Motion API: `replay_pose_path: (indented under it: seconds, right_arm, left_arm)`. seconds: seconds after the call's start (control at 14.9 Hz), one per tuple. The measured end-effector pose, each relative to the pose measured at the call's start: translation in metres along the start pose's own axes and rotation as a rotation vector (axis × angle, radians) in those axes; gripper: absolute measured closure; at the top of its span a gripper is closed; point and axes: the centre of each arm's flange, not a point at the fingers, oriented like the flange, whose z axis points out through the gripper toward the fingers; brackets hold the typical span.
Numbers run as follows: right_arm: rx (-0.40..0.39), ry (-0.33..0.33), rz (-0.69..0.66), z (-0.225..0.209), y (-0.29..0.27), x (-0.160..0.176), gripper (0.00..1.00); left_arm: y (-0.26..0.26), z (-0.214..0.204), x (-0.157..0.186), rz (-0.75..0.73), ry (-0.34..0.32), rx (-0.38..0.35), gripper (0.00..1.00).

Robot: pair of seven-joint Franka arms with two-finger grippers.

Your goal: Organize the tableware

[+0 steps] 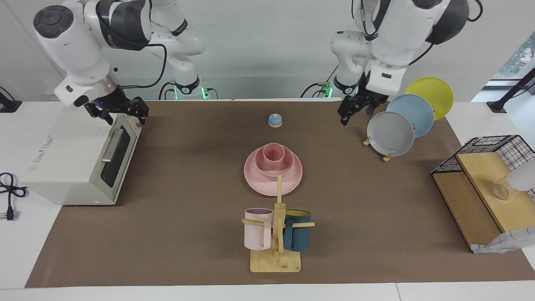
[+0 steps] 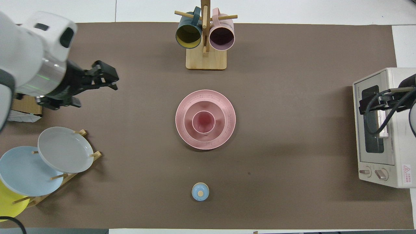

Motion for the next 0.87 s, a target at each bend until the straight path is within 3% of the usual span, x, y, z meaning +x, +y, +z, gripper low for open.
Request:
replay_pose_path:
  seconds: [0.2,0.4,0.67,0.87]
  right_arm:
    - [0.012,0.03,0.002,-0.014,0.0,0.0,0.0]
    - [0.014,0.036,0.003,-0.016,0.0,0.0,0.0]
    - [0.014,0.035,0.003,-0.016,0.0,0.0,0.0]
    - [0.014,0.035,0.006,-0.016,0.002,0.0,0.0]
  left_arm:
    - [-0.062,-0.017,0.024,0.106,-0.004,0.005,0.0]
    - [-0.124,-0.008,0.043,0.232,-0.045,0.017,0.0]
    - [-0.132,0.024,0.036,0.271,-0.009,0.012,0.0]
    - [-0.128,0.024,0.031,0.286,0.014,0.031,0.0]
